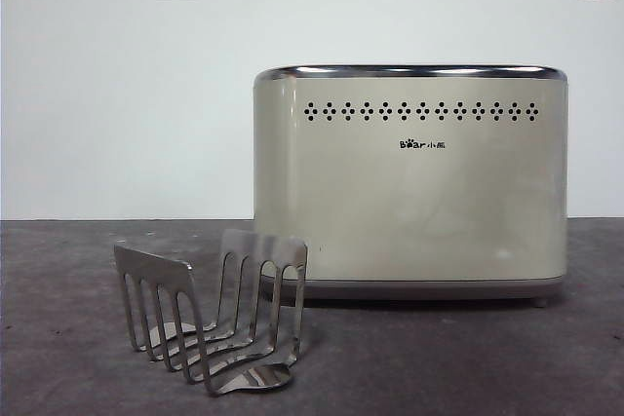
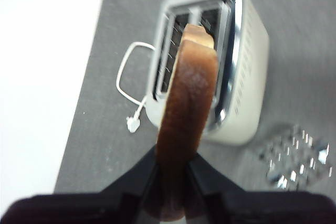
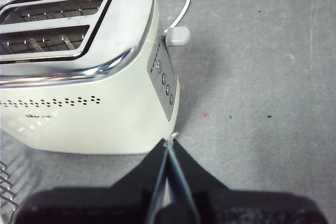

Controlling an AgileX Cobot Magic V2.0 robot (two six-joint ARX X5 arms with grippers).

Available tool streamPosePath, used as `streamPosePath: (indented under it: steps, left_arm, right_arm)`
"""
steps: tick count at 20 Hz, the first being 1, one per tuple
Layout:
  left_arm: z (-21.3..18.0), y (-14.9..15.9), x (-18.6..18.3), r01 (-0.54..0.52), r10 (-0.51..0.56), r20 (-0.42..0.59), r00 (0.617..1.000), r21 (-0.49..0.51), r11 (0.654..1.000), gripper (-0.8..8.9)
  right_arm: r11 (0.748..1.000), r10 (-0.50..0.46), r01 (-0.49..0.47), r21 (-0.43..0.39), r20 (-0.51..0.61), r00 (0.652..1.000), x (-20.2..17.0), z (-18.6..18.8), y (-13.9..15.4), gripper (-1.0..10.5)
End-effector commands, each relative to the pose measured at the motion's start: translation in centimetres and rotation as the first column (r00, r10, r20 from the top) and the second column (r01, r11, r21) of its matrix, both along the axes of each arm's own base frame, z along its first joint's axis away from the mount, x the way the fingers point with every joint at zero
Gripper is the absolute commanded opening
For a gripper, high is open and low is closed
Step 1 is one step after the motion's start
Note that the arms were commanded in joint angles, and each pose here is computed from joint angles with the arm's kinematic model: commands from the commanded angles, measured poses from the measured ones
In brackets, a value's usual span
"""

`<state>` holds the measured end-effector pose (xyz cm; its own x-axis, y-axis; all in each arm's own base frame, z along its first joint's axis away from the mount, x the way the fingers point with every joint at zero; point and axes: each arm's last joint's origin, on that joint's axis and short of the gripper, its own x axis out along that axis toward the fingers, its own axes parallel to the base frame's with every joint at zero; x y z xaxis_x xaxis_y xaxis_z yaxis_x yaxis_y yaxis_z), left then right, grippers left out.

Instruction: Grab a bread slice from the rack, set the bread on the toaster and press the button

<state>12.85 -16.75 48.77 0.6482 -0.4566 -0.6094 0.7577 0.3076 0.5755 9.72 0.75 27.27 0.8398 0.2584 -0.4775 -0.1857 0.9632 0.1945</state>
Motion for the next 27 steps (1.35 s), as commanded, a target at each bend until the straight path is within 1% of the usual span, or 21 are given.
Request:
streamPosePath:
  steps: [1,4,6,12,15,21,27]
  left_arm:
    - [1.4,-1.1,0.7,-0.062,0.057,-0.056,0.997,-0.102,0.993,-0.09]
    - [1.9,-3.6,2.1,-0.034,0.008,-0.140,0.990,-0.180,0.983,-0.09]
    - [1.4,-5.1,3.1,-0.065,0.031,-0.177,0.984,-0.187,0.980,-0.09]
    - [-2.3,-9.3,6.2,-0.087,0.067,-0.244,0.968,-0.072,0.994,-0.09]
    - [-3.9,-10.5,7.5,-0.108,0.095,-0.275,0.957,-0.034,0.994,-0.09]
    - [-5.4,-11.1,9.2,-0.135,0.131,-0.297,0.946,0.008,0.991,-0.09]
    - [-7.0,-12.3,10.1,-0.114,0.123,-0.325,0.938,0.047,0.992,-0.09]
  right_arm:
    - [1.000,0.006,-0.006,-0.008,0.013,1.000,0.0,0.2,0.0,0.0]
    - [1.000,0.009,-0.009,-0.006,0.012,1.000,0.0,0.2,0.0,0.0]
    - [1.000,0.026,-0.026,0.012,0.010,1.000,0.0,0.2,0.1,0.0]
    - [0.999,0.034,-0.034,0.018,0.010,0.999,0.0,0.2,0.1,0.0]
    - [0.999,0.034,-0.034,0.018,0.008,0.999,0.0,0.2,0.1,0.0]
    - [0.999,0.035,-0.035,0.016,-0.009,0.999,-0.1,0.0,0.1,0.0]
    - [0.999,0.040,-0.040,0.006,-0.010,0.999,-0.1,0.0,0.1,0.0]
